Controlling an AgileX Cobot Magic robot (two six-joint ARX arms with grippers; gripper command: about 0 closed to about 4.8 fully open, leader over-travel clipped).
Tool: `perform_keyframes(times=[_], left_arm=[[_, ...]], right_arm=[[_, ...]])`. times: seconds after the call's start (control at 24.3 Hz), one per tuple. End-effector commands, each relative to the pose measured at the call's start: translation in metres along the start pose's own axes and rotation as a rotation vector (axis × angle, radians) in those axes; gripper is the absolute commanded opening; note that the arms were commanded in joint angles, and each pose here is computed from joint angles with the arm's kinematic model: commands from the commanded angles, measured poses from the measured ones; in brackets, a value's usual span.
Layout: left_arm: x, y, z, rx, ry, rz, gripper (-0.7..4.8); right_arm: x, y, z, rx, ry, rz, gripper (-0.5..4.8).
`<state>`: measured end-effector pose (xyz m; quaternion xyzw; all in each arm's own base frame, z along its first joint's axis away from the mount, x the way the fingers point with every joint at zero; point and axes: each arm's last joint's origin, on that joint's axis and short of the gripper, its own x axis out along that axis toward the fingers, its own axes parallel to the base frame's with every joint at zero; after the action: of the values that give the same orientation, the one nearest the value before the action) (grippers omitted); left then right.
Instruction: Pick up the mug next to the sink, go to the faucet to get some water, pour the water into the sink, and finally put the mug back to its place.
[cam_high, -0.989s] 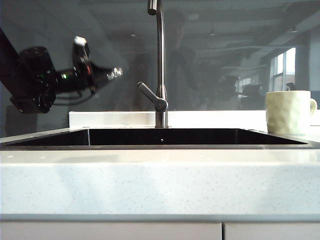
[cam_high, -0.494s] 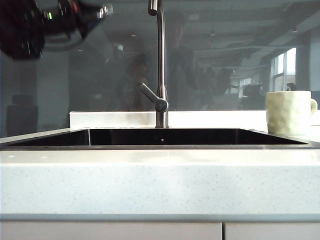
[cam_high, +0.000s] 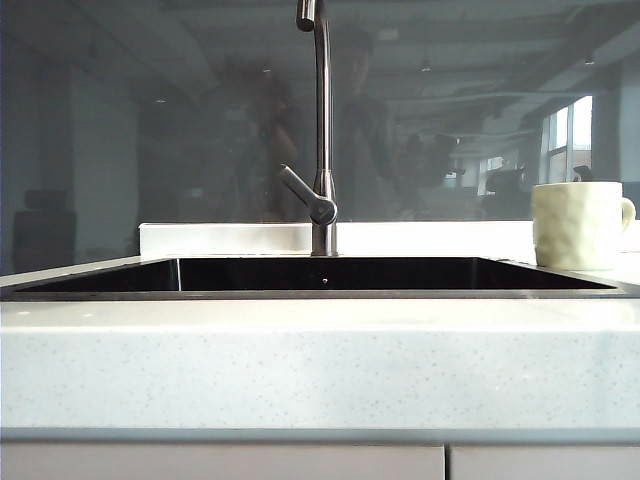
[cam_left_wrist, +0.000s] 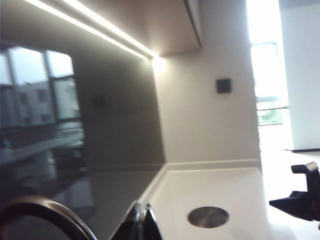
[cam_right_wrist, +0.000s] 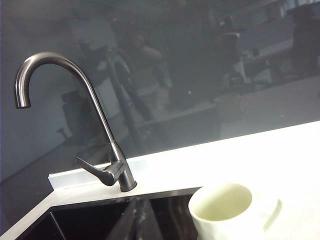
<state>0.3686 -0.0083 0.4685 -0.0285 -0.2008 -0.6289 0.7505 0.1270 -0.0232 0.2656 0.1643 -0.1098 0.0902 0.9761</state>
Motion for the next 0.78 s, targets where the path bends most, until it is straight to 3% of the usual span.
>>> perform_keyframes(times=[0.04,0.16,0.29,0.33,0.45,0.62,0.78], left_arm=[[-0.013,-0.033,0.026,0.137,-0.043,0.05,0.01],[-0.029,-0.06,0.034,0.154,-0.047,0.165,0.0],[-0.045,-0.09,0.028,0.196,-0.013,0.354,-0.02],[-0.052,-0.117,0.016,0.235,0.057,0.523,-0.02],[-0.061,-0.161,-0.005,0.261,0.223,0.718,-0.03],[-0.07,-0.214,-0.044,0.204,0.324,0.918,-0.03],[-0.092,-0.266,-0.104,0.134,0.306,1.128,-0.03]], right_arm=[[-0.005,0.003,-0.004,0.021,0.033,-0.052,-0.06],[-0.01,0.005,-0.008,0.04,0.065,-0.1,-0.06],[-0.012,0.006,-0.01,0.037,0.08,-0.126,-0.06],[-0.011,0.006,-0.011,-0.011,0.087,-0.124,-0.06],[-0.011,0.008,-0.012,-0.066,0.097,-0.104,-0.06],[-0.009,0.009,-0.015,-0.092,0.127,-0.088,-0.06],[-0.008,0.011,-0.021,-0.078,0.172,-0.072,-0.06]])
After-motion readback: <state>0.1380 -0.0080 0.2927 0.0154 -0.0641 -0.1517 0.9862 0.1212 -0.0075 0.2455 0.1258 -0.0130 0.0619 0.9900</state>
